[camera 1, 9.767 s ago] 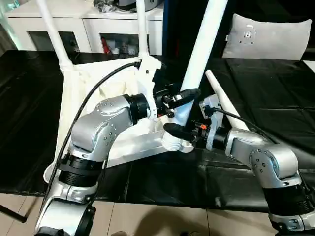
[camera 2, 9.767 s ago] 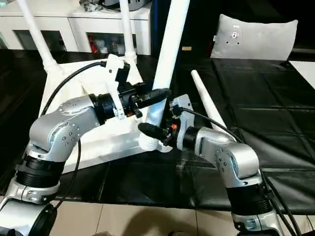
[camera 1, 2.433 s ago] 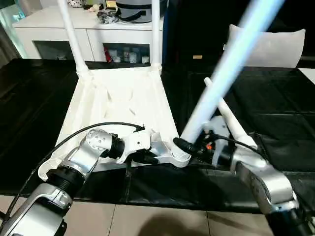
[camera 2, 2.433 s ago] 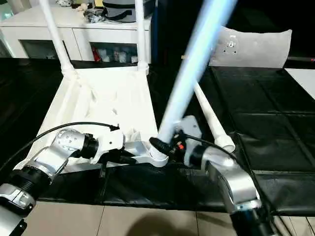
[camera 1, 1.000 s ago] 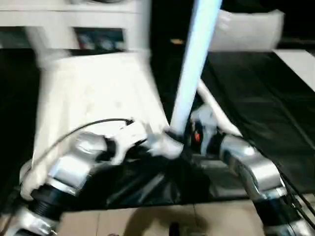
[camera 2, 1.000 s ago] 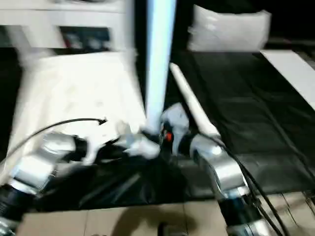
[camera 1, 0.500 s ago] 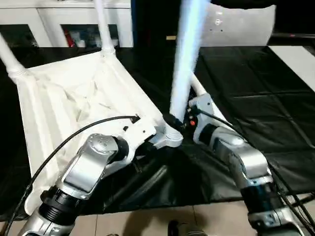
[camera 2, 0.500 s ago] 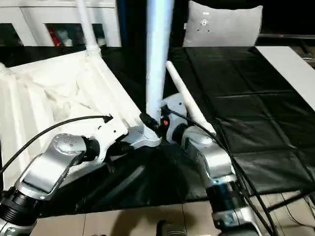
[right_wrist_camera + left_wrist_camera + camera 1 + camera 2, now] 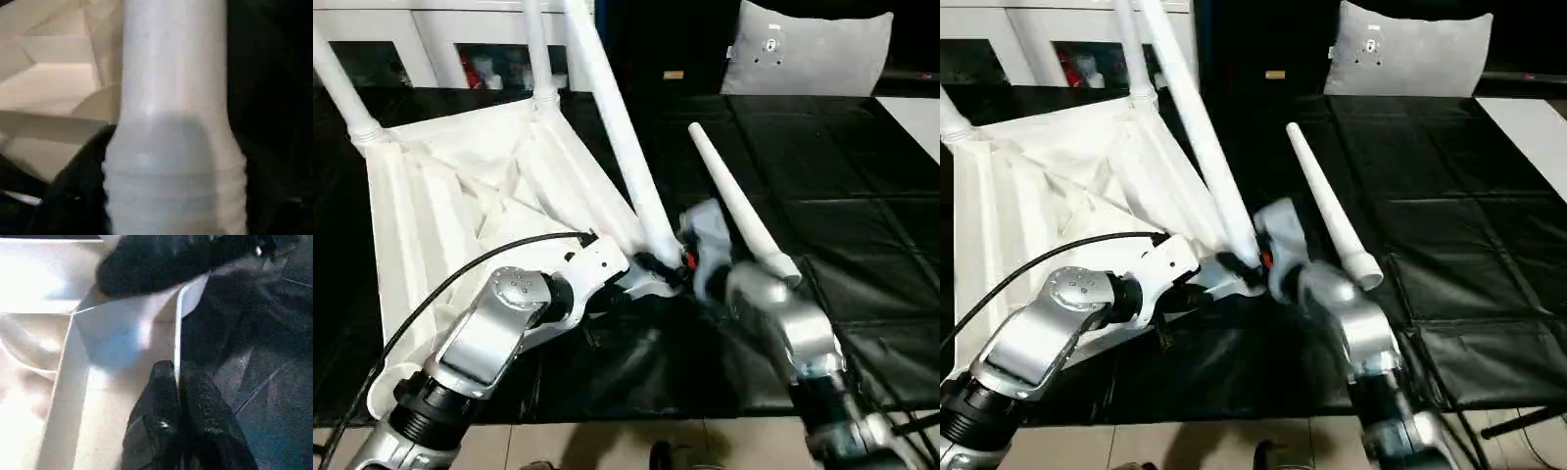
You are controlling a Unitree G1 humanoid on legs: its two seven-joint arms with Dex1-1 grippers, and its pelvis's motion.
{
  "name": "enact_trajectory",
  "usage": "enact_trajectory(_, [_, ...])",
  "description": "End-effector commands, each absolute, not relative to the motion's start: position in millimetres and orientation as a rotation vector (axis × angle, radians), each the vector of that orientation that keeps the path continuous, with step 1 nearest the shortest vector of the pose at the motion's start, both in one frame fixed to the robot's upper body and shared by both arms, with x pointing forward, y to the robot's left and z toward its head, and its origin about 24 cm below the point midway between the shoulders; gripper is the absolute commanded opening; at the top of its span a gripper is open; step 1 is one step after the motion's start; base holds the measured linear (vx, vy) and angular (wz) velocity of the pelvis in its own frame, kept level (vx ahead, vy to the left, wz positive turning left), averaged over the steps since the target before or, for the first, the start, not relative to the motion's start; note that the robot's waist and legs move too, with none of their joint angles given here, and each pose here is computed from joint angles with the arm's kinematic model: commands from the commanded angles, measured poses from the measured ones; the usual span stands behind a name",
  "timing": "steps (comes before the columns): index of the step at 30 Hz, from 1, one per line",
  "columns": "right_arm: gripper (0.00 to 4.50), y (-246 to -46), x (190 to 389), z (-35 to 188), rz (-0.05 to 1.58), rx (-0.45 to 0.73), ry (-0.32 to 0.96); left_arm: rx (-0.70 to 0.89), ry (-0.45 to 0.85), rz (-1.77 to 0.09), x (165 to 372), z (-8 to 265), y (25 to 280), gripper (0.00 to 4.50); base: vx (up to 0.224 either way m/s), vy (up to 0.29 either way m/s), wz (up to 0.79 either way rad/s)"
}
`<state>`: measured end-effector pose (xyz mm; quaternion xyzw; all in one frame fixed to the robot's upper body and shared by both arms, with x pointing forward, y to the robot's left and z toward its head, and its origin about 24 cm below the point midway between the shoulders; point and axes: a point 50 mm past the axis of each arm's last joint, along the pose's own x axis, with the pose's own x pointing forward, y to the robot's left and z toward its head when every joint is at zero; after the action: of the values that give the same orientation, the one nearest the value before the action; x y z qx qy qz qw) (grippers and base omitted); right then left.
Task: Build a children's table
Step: Insert table leg to table base
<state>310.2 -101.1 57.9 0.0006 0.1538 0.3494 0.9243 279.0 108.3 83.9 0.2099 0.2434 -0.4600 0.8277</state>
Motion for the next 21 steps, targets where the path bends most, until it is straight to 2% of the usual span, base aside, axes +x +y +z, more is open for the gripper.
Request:
enact_trajectory(1, [2.96,-112.5,298.8,28,0.676,0.023,0.464,0.508,0.439,-0.868,291,102,123,0.0,0.0,0.0,0.0])
enact_trajectory(3, [2.79,-112.8,298.6,28,0.673,0.027,0.461,0.509,0.438,-0.865,291,102,124,0.0,0.0,0.0,0.0])
enact_trajectory(13, [2.75,-115.2,301.0,30,0.649,0.027,0.433,0.527,0.428,-0.863,295,102,127,0.0,0.0,0.0,0.0])
enact_trajectory(17, [2.75,-118.2,303.9,37,0.634,0.051,0.374,0.549,0.411,-0.889,294,102,128,0.0,0.0,0.0,0.0])
enact_trajectory(21, [2.75,-120.6,308.6,54,0.637,0.151,0.235,0.581,0.363,-0.855,298,104,134,0.0,0.0,0.0,0.0])
